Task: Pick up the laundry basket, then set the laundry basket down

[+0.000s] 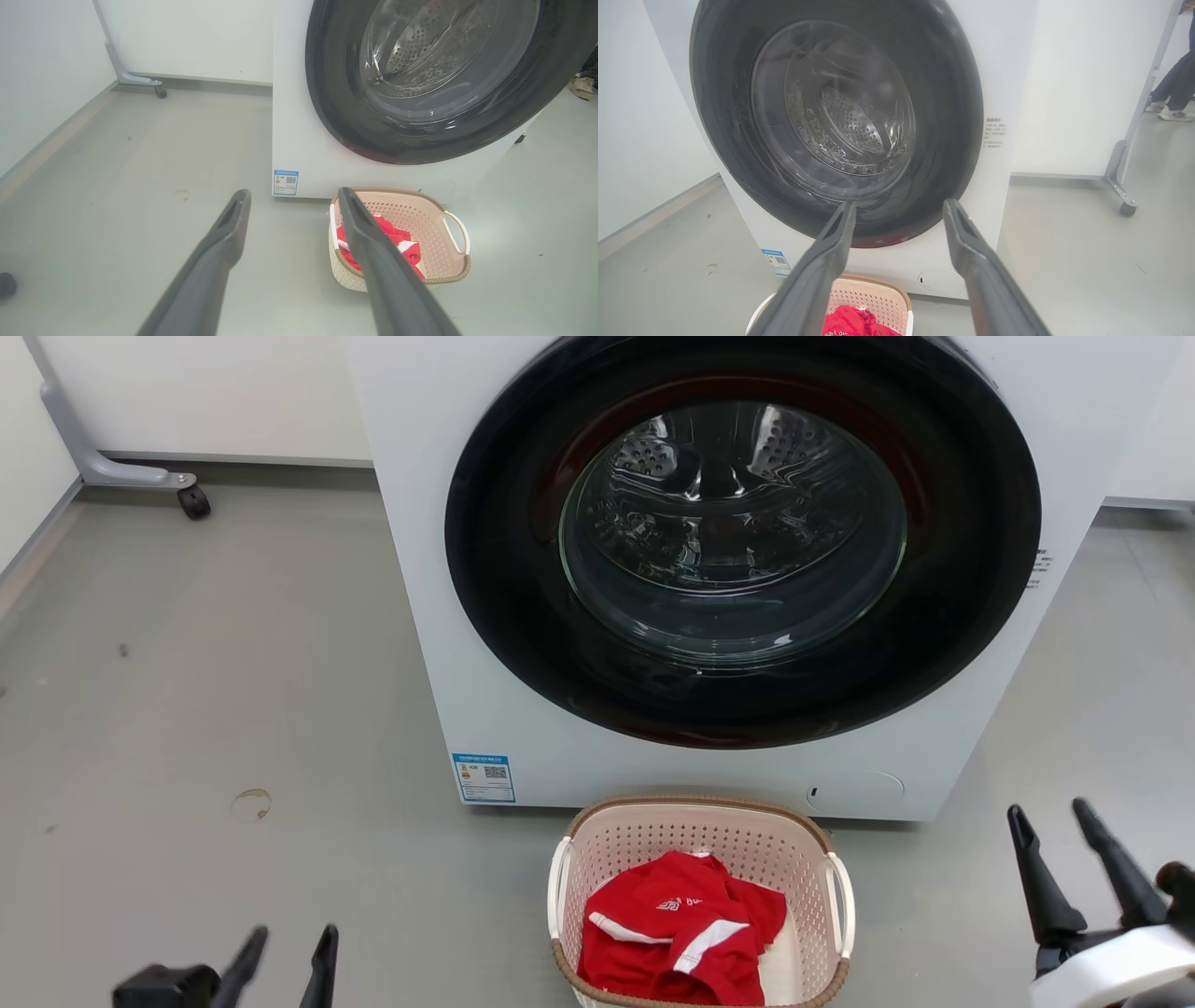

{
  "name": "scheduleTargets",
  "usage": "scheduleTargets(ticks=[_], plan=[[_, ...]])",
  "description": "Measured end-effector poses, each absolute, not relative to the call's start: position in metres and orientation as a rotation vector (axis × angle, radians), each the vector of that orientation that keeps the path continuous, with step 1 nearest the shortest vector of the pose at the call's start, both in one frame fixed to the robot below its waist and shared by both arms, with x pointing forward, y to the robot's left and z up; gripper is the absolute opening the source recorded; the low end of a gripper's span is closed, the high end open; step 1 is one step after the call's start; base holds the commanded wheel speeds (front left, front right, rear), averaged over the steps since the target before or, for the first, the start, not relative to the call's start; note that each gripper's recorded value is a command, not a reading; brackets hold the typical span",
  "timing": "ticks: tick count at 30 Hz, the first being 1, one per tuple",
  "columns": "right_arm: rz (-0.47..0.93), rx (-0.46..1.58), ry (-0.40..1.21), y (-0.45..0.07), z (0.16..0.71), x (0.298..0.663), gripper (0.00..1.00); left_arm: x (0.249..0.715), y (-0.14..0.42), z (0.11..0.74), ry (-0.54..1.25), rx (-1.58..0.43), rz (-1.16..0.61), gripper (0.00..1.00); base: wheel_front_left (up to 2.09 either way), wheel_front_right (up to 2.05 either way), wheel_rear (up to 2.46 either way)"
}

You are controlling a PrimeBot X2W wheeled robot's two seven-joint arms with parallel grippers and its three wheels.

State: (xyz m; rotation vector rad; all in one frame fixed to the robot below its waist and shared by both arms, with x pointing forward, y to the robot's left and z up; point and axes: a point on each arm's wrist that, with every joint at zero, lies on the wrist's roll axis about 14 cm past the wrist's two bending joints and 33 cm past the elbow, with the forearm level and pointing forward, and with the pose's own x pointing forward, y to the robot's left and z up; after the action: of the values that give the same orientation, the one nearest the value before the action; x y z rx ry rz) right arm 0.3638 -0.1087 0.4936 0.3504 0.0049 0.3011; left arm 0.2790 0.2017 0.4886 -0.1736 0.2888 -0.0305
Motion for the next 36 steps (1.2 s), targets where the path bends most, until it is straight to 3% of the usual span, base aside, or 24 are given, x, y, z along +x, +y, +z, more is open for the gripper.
scheduleTargets(ticks=[8,36], plan=[[0.28,0.43,0.122,-0.091,0.459,0.342,0.0,0.261,0.177,0.453,0.399,-0.258,-0.031,0.0,0.0,0.0,0.0],[0.141,0.673,0.17,-0.122,0.453,0.349,0.0,0.288,0.175,0.449,0.419,-0.522,-0.005,0.0,0.0,0.0,0.0]])
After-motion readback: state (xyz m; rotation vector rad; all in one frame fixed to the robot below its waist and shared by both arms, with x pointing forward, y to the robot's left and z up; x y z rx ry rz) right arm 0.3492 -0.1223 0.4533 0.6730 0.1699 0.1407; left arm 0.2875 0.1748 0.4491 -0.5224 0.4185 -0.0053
